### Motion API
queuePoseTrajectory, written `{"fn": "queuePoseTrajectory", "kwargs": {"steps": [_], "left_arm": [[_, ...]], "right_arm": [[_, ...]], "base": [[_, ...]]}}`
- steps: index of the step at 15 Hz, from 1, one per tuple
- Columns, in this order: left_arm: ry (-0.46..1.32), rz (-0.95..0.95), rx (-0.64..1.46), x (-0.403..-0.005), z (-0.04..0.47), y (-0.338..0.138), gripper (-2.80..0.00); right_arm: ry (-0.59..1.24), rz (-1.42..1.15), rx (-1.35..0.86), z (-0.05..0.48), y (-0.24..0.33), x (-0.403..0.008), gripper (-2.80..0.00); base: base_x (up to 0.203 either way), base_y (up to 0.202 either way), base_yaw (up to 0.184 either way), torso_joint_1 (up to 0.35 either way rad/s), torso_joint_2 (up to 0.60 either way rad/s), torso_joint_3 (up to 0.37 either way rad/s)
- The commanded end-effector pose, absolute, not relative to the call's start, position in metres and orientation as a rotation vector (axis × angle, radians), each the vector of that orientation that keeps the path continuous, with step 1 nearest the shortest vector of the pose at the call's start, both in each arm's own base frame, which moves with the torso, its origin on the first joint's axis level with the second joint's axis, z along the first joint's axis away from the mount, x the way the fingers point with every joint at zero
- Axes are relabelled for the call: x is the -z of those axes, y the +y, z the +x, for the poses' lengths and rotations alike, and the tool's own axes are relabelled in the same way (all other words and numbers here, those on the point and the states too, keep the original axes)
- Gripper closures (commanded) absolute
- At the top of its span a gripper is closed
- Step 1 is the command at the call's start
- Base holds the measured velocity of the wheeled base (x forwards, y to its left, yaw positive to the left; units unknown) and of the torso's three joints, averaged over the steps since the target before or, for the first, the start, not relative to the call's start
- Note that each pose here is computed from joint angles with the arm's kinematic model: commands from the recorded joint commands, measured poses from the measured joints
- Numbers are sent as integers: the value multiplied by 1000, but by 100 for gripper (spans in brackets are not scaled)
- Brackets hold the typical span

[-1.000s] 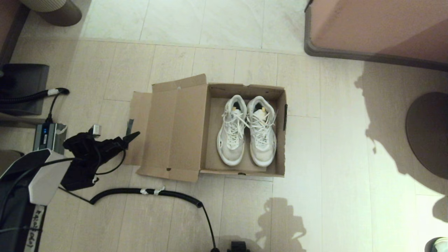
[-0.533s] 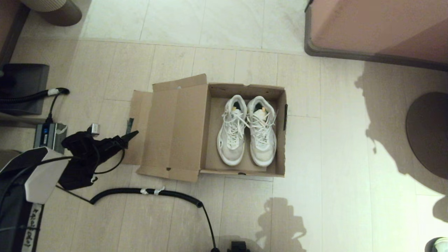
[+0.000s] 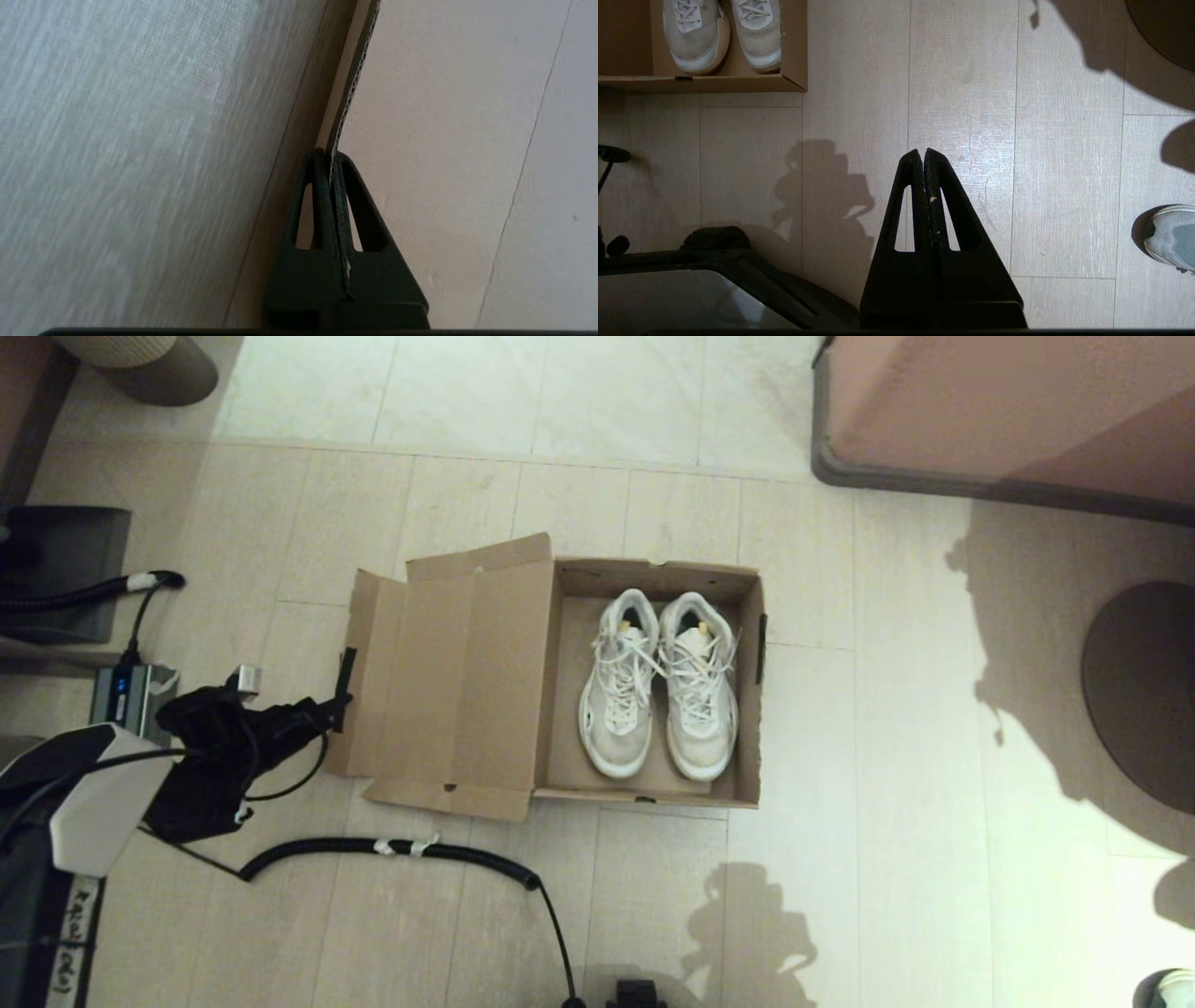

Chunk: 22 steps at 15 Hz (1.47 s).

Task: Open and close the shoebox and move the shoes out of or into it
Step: Close the shoe box

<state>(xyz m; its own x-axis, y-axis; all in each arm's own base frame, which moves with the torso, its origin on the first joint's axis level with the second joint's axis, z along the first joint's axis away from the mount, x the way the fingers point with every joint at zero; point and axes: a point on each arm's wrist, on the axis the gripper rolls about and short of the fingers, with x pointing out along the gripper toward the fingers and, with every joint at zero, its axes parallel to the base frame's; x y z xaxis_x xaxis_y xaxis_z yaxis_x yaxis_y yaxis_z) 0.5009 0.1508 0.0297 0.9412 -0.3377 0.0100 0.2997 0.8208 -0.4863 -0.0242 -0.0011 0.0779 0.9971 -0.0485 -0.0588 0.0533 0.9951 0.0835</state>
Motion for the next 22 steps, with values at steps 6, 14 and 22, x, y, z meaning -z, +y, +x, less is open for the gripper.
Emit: {"fn": "queuePoseTrajectory", "kwargs": {"steps": [6, 14, 22], "left_arm": [[36, -482, 351, -82, 484, 147, 0], [-3, -383, 362, -262, 408, 120, 0], [6, -381, 393, -366, 302, 75, 0]], "right_arm": [[10, 75, 69, -28, -1, -85, 0], [199, 158, 97, 43, -2, -229, 0], [483, 260, 144, 225, -2, -150, 0]], "base": [[0, 0, 0, 0, 0, 0], [0, 0, 0, 0, 0, 0], [0, 0, 0, 0, 0, 0]]}}
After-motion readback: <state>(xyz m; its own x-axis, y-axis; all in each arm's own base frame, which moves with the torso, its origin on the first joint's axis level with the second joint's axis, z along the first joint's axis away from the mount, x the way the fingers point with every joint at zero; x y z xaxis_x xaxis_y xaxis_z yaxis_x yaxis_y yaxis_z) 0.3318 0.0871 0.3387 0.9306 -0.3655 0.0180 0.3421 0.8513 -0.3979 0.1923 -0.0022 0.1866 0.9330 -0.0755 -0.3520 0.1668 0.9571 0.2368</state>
